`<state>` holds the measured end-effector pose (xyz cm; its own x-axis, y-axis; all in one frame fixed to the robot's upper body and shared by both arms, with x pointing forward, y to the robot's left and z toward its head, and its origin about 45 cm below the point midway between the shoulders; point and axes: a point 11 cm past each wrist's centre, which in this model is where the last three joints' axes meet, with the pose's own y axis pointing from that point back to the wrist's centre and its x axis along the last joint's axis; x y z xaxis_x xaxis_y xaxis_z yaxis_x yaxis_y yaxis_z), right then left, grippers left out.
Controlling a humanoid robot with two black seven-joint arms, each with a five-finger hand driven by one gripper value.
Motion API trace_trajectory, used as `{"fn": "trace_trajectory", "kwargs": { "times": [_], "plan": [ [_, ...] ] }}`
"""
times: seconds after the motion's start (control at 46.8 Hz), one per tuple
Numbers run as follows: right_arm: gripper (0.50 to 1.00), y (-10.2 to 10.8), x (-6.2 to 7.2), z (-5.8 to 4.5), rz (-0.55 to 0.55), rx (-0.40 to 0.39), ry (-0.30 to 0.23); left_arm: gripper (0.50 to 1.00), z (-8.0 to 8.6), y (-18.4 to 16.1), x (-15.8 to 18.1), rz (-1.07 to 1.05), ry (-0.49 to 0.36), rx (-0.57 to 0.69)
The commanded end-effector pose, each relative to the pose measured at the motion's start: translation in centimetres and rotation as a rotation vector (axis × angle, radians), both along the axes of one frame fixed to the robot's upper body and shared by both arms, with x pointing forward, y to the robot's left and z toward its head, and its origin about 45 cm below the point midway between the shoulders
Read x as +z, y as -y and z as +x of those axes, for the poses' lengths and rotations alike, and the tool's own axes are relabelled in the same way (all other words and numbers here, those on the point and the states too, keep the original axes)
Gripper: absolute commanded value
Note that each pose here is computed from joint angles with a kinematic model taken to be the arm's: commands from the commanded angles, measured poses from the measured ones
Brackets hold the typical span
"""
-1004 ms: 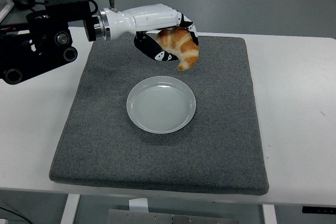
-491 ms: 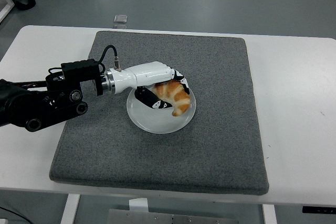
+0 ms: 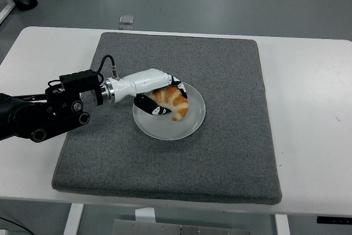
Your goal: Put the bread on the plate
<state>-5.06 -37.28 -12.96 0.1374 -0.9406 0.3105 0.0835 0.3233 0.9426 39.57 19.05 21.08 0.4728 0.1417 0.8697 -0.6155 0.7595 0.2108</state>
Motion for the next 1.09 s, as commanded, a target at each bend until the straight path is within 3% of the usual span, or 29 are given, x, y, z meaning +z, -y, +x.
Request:
{"fn": "trace_trajectory", "kwargs": {
  "times": [0.0,1.068],
  "plan": [
    [0.938,0.0,0.0,0.0,0.000,0.000,0.000,0.500,0.1,0.0,-0.5,-0.004,-0.001,0.010],
    [0.938,0.0,0.0,0.0,0.000,0.002,0.000,0.500,0.1,0.3,-1.7,-0.016,-0.013,0.035]
  ]
}}
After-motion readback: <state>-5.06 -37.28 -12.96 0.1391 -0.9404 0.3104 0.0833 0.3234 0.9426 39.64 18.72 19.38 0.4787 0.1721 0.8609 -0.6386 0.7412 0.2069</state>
